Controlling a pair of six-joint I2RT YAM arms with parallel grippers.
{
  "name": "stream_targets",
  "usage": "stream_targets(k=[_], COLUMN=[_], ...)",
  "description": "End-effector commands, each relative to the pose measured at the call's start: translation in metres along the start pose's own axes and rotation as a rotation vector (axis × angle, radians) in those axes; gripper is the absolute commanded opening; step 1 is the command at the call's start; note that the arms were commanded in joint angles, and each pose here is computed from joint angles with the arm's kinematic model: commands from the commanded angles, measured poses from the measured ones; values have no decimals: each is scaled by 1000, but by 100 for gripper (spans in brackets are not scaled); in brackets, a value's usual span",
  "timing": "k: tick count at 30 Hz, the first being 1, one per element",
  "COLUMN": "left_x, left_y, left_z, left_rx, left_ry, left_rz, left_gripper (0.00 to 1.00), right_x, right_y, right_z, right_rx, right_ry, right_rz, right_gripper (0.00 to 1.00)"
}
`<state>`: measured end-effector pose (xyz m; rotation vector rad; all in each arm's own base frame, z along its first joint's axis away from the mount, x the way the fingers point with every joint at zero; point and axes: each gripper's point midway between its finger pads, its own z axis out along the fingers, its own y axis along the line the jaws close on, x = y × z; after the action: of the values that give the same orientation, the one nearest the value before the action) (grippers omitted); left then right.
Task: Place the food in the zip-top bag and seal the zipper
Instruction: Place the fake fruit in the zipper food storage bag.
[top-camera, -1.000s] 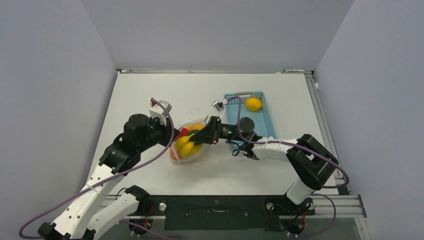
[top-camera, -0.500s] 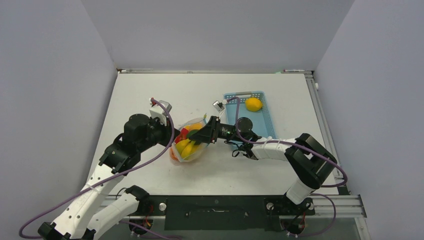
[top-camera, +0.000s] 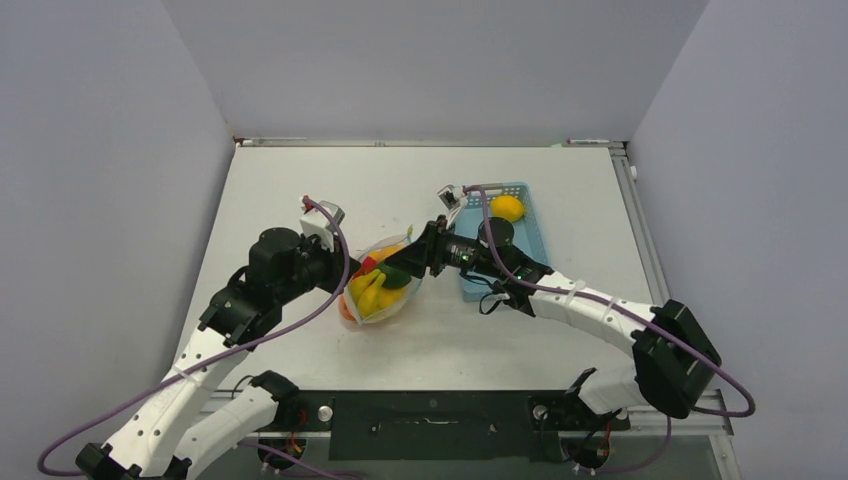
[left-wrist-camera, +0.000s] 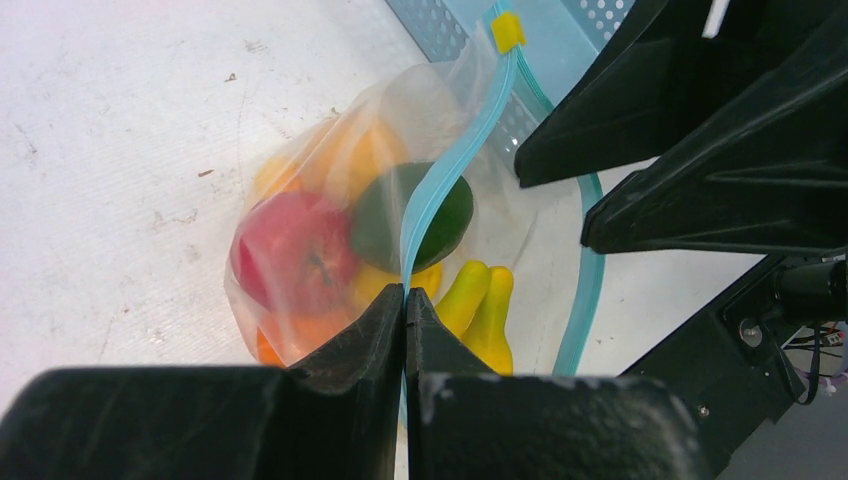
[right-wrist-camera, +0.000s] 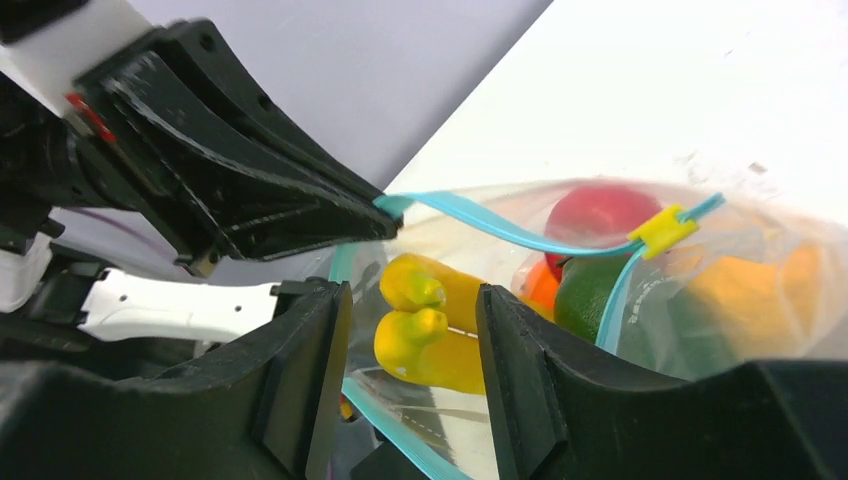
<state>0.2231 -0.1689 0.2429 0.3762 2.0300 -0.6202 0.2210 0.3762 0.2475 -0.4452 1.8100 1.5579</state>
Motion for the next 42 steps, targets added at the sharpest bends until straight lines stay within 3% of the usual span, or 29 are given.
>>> stream_targets(k=[1,11,23,42], left_x=[-15,-15,-17,-19], left_y=[-3,0,3,3], left_z=[1,3,0,-3], left_rx=[12,-9,-26,-29], left_ry=[-52,-48,-64,-72], left_rz=[18,12,10,11], left_gripper=[0,0,0,0], right_x=[-26,-11,30,23], right_y=[15,50,42,52], right_z=[-6,-1,20,35], right_rx=[102,219,313,329], right_ry=[-28,89,207,155], right_rz=[-196,-398,-461,-473], right_gripper=[50,46,7,5])
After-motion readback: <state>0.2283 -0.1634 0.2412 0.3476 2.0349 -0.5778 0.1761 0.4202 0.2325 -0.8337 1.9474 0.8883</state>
